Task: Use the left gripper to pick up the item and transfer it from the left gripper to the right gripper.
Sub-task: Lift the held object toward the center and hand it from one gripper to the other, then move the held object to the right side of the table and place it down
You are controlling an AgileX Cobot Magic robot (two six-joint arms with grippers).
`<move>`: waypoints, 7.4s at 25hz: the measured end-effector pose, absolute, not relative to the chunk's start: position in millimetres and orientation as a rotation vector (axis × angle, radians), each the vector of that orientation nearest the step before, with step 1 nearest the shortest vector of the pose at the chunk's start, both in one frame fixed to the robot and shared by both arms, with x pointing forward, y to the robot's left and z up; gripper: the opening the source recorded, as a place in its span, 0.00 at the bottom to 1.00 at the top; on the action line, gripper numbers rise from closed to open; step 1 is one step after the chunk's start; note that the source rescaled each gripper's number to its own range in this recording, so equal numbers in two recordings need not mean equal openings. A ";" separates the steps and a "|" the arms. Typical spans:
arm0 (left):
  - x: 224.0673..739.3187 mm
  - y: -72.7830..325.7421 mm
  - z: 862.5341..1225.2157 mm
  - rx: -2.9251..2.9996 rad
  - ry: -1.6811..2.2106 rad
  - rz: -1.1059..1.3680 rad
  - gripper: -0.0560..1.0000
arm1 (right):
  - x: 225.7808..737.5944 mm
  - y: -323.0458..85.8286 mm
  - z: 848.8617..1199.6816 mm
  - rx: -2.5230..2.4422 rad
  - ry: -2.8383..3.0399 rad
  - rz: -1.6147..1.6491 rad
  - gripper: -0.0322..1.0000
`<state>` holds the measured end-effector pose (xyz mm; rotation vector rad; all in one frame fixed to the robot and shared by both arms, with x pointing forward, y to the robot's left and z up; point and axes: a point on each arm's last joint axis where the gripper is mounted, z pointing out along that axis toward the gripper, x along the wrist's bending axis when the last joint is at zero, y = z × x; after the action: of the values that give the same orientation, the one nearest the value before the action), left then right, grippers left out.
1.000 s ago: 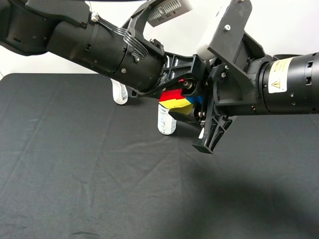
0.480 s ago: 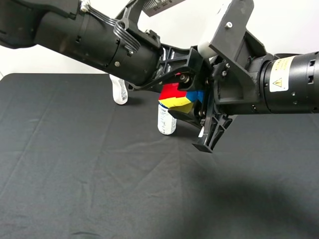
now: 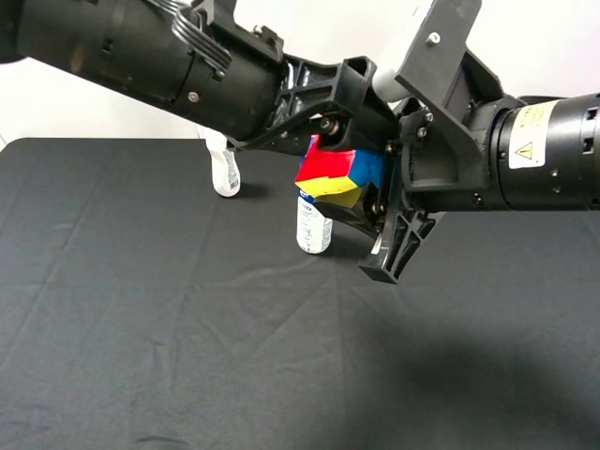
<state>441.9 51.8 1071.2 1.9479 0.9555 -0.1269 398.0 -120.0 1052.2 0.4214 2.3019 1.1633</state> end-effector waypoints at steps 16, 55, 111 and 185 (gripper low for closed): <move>422.9 80.3 1099.7 1.982 0.920 -0.215 1.00 | 398.3 -119.7 1050.9 0.422 2.309 1.156 0.03; 301.1 264.7 1155.2 2.103 1.302 0.463 0.98 | 398.1 -119.7 1049.0 0.441 2.327 1.148 0.03; 246.1 300.8 1039.2 1.634 1.799 0.678 0.98 | 397.4 -128.1 1039.4 0.882 2.409 1.145 0.03; 227.1 300.7 1039.0 1.500 1.760 0.796 0.98 | 523.1 -200.5 956.0 1.627 2.422 0.265 0.99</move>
<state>227.1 300.7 1039.0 1.5000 1.7595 0.7960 523.1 -200.5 956.0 1.6266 2.4222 0.2648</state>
